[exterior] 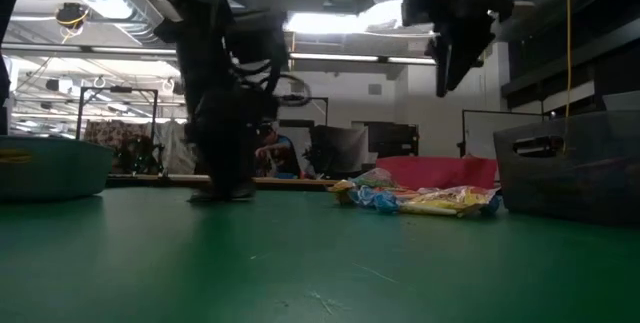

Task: Sort candy
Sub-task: Put the brown chocolate bar into the green bin

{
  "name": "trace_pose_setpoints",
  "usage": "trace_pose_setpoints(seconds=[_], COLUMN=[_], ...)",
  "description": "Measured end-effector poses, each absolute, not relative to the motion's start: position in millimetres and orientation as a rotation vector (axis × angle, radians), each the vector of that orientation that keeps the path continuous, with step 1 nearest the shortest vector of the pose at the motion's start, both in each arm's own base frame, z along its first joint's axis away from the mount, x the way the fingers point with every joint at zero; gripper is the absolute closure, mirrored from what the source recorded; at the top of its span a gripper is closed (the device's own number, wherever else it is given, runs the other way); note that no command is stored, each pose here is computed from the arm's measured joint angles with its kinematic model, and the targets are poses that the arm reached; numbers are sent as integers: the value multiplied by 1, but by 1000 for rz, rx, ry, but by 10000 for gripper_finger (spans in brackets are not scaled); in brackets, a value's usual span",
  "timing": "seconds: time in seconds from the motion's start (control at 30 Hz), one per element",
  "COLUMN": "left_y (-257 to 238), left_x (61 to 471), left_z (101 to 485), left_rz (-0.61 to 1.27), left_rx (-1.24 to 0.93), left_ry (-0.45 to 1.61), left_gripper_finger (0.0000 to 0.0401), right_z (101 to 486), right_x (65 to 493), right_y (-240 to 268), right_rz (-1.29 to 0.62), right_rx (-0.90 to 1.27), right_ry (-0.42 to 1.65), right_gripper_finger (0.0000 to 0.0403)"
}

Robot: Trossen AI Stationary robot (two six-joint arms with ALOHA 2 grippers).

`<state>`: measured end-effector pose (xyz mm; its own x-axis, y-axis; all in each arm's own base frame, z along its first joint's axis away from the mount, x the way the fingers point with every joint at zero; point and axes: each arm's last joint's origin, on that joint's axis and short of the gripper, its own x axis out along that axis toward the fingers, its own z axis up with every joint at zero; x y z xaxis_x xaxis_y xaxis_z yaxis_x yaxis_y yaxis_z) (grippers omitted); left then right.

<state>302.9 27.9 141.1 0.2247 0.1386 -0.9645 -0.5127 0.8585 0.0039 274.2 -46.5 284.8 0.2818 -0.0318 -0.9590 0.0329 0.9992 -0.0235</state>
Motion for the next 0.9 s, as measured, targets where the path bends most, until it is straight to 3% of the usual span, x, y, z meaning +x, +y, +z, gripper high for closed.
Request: trace_pose_setpoints(seconds=[0.4, 0.63, 0.9], left_y=[-14, -30, -35], left_x=[351, 364, 367], left_z=[167, 186, 194], left_rz=[3, -91, -106], left_rx=[-458, -441, -432], left_ry=[791, 555, 470], left_gripper_finger=[380, 380, 380], right_z=[289, 297, 303], right_x=[295, 306, 311], right_y=[9, 34, 55], right_rz=[142, 206, 239], right_rx=[-112, -155, -131], right_ry=[1110, 952, 850], right_gripper_finger=[212, 212, 212])
